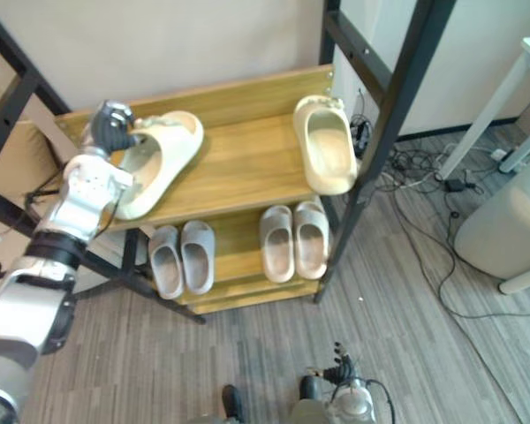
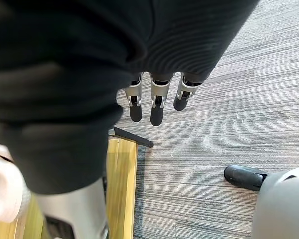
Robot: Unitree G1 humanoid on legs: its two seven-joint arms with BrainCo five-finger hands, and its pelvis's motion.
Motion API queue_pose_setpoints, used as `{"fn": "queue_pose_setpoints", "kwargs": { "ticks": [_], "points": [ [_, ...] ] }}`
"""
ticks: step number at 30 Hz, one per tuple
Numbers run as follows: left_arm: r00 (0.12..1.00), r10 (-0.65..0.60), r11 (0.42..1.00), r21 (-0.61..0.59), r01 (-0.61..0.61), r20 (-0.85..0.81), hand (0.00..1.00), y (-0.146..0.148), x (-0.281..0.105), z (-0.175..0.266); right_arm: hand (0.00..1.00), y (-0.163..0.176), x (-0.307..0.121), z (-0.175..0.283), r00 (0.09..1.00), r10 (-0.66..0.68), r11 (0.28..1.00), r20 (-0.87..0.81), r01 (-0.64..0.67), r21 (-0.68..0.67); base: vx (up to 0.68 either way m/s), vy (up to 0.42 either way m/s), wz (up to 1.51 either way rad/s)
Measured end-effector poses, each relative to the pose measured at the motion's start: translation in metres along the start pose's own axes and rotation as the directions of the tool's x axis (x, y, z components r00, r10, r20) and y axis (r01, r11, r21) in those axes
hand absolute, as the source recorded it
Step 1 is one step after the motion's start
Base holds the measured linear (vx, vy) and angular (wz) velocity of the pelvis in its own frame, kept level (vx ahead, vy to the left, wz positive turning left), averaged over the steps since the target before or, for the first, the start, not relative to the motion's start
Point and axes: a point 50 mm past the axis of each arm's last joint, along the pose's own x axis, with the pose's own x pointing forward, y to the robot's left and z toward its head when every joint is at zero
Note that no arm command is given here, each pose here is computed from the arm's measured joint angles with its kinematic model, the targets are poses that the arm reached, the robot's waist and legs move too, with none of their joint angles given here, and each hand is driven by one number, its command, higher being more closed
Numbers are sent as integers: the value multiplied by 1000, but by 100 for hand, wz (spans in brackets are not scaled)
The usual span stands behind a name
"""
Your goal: Organize the slippers on the shoe rack
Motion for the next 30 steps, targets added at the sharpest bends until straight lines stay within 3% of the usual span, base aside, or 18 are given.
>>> {"fn": "queue_pose_setpoints", "kwargs": {
  "ticks": [23, 24, 30],
  "points": [
    [997, -23, 994, -105, 30, 68, 100, -25, 13, 45, 0, -16, 3, 9, 998, -62, 997, 29, 60, 52, 12, -2, -4],
    [997, -15, 993, -117, 24, 80, 0, -26, 14, 51, 0, -18, 3, 9, 997, -65, 997, 29, 63, 47, 0, 0, 0],
    [996, 9, 986, -167, 5, 84, 0, -29, 15, 59, 0, -23, -1, -4, 997, -75, 997, -10, 75, 31, 9, -4, -1]
  ]
}}
